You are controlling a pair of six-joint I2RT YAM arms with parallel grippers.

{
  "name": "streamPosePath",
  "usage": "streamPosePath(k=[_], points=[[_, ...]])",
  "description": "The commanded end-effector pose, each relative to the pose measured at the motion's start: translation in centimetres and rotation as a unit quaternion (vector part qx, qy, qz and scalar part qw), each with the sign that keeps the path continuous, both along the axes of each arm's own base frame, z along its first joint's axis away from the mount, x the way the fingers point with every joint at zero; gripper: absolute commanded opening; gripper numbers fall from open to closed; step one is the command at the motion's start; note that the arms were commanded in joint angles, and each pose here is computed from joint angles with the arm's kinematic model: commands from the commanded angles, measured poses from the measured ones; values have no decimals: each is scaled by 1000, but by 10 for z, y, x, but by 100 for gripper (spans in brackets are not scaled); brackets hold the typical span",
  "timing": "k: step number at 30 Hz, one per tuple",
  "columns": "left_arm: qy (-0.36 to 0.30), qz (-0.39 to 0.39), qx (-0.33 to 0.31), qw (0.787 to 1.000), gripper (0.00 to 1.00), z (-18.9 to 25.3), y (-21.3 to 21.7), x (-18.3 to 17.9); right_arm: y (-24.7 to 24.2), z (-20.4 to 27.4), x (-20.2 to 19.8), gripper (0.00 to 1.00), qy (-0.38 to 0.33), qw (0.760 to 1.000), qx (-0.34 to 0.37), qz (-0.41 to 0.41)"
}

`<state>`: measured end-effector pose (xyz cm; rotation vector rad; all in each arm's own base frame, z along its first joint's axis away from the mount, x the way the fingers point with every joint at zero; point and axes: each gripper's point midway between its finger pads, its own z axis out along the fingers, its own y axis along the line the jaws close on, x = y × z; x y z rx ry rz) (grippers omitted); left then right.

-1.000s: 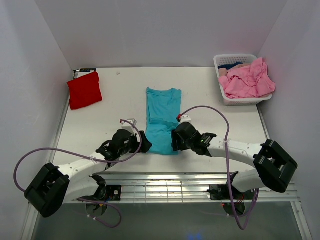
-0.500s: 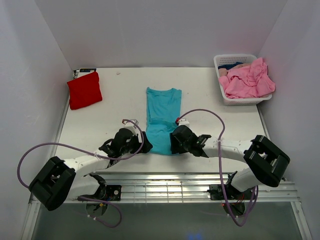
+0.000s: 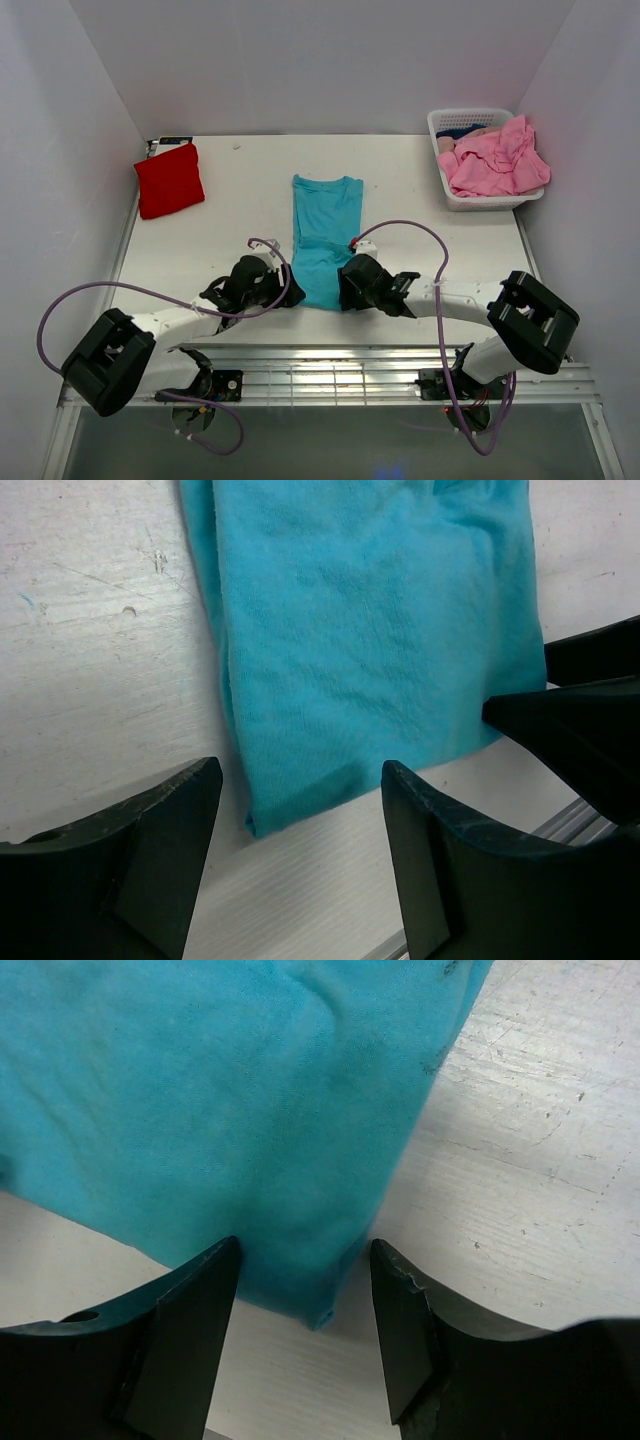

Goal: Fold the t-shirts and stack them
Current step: Grab one side of the 2/3 rectangular tshirt with both arms

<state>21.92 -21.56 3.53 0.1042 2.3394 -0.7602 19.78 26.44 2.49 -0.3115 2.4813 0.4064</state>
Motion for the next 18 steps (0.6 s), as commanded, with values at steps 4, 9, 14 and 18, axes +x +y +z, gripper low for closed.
streamPosePath(k=[4,9,14,18], points=[[35,-9,0,999,70,-9,-2,-9,-4,-6,-6,61,9,1000,-12,-10],[48,-16,3,999,61,-14,-2,-15,-6,-7,-6,61,9,1000,-15,-11],[52,-12,16,998,39,-22,3,-17,-5,-10,-6,57,11,1000,-16,-11],[55,-8,25,998,21,-25,6,-17,-5,-14,-8,35,16,1000,-20,-7]])
